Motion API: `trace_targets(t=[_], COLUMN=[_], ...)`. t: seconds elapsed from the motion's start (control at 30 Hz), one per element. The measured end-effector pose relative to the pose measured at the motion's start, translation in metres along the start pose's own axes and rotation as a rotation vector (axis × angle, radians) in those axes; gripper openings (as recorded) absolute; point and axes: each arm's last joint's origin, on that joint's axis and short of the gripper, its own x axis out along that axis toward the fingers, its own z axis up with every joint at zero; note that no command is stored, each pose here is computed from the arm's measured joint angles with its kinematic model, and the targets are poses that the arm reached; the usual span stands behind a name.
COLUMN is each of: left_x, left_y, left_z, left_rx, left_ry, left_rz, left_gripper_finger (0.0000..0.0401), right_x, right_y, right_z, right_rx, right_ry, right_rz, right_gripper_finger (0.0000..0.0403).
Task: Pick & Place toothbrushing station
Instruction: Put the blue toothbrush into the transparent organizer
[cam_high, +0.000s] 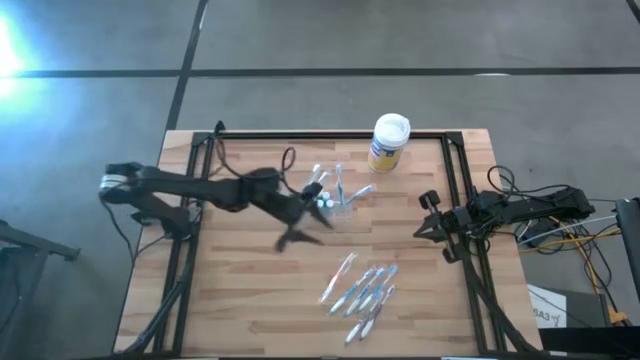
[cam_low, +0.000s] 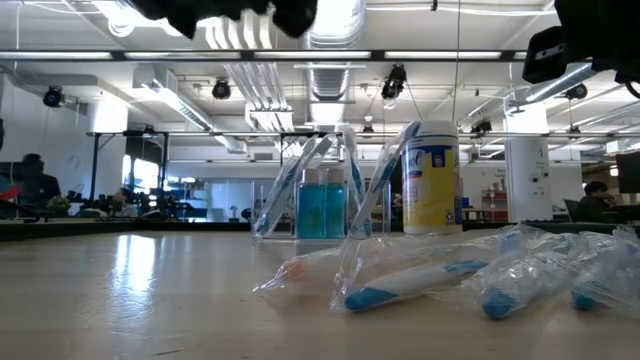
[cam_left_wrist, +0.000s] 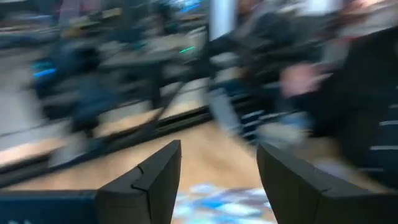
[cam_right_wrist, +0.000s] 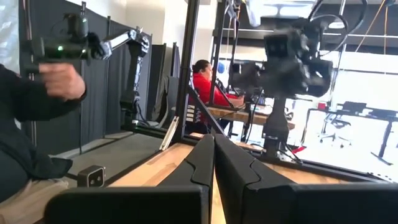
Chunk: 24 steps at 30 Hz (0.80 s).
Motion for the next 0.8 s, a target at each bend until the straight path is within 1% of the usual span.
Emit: trace_targets(t=[0.03, 0.1, 0.17, 0.23, 0.3, 0.37, 0.4, 0.47, 0.53, 0.57, 0.6, 0.63, 0.67, 0.73, 0.8], left_x=[-0.005, -0.014, -0.019, -0.022, -0.022, -0.022, -0.023, -0.024, -0.027, -0.029, -0.030, -0.030, -0.030, -0.028, -0.026], left_y=[-0.004, -0.011, -0.014, -0.014, -0.011, -0.007, -0.006, -0.003, -0.004, -0.006, -0.008, -0.009, -0.011, -0.012, -0.013], left_z=[0.007, 0.019, 0.027, 0.030, 0.030, 0.029, 0.027, 0.022, 0.016, 0.014, 0.013, 0.012, 0.012, 0.013, 0.013], left_rx=[-0.004, -0.006, -0.011, -0.026, -0.064, -0.110, -0.132, -0.190, -0.258, -0.254, -0.240, -0.225, -0.215, -0.213, -0.213], left_ry=[-0.024, -0.065, -0.087, -0.091, -0.086, -0.070, -0.055, -0.020, 0.004, 0.020, 0.034, 0.048, 0.057, 0.061, 0.067], left_rz=[-0.063, -0.128, -0.129, -0.085, 0.046, 0.241, 0.360, 0.649, 0.994, 1.122, 1.208, 1.254, 1.258, 1.204, 1.105], left_gripper_finger=[0.0213, 0.0212, 0.0211, 0.0210, 0.0210, 0.0210, 0.0209, 0.0207, 0.0203, 0.0201, 0.0199, 0.0196, 0.0194, 0.0189, 0.0185], right_x=[0.000, 0.000, 0.000, 0.000, 0.000, 0.000, 0.000, 0.000, 0.000, 0.000, 0.000, 0.000, 0.000, 0.000, 0.000], right_y=[0.000, 0.000, 0.000, 0.000, 0.000, 0.000, 0.000, 0.000, 0.000, 0.000, 0.000, 0.000, 0.000, 0.000, 0.000], right_z=[0.000, 0.000, 0.001, 0.001, 0.002, 0.002, 0.001, 0.001, 0.001, 0.001, 0.001, 0.001, 0.001, 0.001, 0.001], right_rx=[0.000, -0.001, -0.001, 0.004, 0.008, 0.009, 0.010, 0.011, 0.012, 0.012, 0.012, 0.012, 0.012, 0.011, 0.010], right_ry=[-0.001, -0.004, -0.009, -0.013, -0.016, -0.015, -0.015, -0.015, -0.015, -0.015, -0.015, -0.014, -0.014, -0.014, -0.015], right_rz=[0.000, -0.001, -0.001, -0.001, -0.001, -0.001, -0.001, -0.001, -0.001, -0.001, 0.000, 0.000, 0.000, 0.000, -0.001], right_gripper_finger=[0.0008, 0.0008, 0.0008, 0.0008, 0.0008, 0.0008, 0.0008, 0.0008, 0.0008, 0.0008, 0.0008, 0.0008, 0.0008, 0.0008, 0.0008])
